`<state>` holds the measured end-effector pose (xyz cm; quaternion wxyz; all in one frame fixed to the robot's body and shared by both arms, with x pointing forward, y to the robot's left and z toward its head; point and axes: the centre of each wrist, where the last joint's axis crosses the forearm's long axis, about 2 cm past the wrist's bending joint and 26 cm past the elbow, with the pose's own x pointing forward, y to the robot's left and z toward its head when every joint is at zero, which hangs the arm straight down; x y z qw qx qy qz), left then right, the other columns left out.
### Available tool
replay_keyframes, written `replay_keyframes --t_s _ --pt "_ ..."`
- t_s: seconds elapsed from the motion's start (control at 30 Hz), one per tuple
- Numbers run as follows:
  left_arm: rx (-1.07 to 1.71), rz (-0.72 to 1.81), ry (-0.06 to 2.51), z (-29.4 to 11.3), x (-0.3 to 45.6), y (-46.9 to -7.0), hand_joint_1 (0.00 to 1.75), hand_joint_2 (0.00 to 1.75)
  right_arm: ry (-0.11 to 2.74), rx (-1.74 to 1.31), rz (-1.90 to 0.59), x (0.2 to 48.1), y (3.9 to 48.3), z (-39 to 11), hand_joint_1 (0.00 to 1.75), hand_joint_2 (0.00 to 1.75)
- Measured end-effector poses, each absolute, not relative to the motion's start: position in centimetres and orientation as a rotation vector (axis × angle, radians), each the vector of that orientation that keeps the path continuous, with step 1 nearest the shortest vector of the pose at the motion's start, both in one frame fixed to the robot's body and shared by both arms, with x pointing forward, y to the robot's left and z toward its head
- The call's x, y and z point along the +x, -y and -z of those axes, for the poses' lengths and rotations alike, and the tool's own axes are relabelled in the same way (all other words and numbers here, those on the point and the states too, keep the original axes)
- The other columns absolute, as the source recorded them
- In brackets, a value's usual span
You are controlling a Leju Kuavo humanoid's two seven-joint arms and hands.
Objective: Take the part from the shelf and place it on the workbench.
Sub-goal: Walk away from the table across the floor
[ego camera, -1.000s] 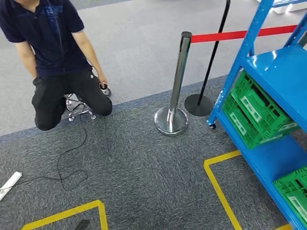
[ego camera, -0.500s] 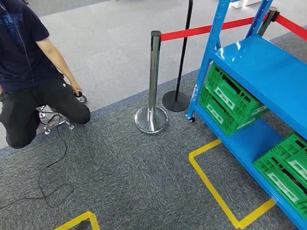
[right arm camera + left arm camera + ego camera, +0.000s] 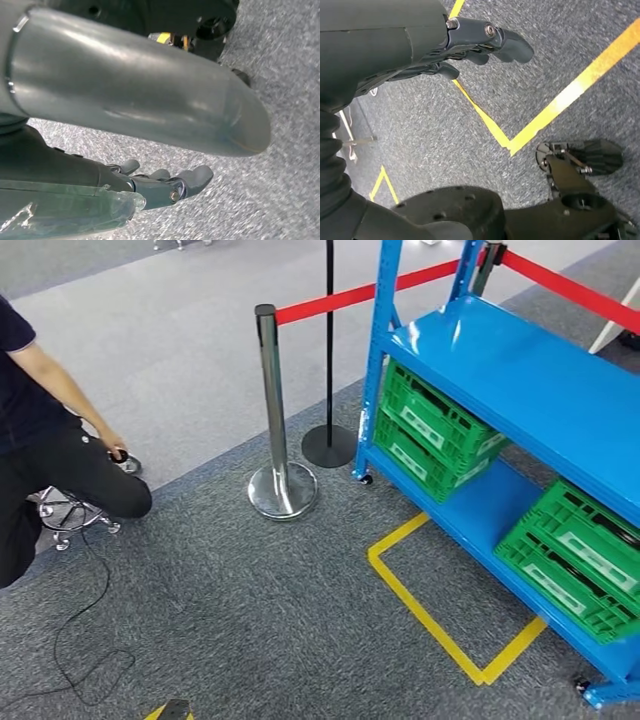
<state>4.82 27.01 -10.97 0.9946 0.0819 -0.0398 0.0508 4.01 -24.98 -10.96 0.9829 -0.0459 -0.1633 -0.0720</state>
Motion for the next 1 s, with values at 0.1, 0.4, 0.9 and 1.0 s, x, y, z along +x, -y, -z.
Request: replay_keyframes --t_s 0.1,0.4,0.9,1.0 --pt "0.163 -0.101 0.082 10.96 4.91 -27.02 0.00 1.75 0.326 -0.093 0.143 3.97 24.99 10.96 0.00 0.00" --pt "0.161 -0.100 0.075 10.99 4.64 -26.95 0.00 1.75 0.328 -0.092 0.141 4.06 24.98 10.95 0.00 0.00" --pt "0.164 -0.089 0.077 10.99 4.67 -26.98 0.00 1.75 0.326 -0.088 0.139 3.98 24.93 10.96 0.00 0.00" --pt "0.171 -0.071 0.080 10.98 4.77 -26.99 0.00 1.75 0.328 -0.088 0.140 4.12 24.92 10.95 0.00 0.00"
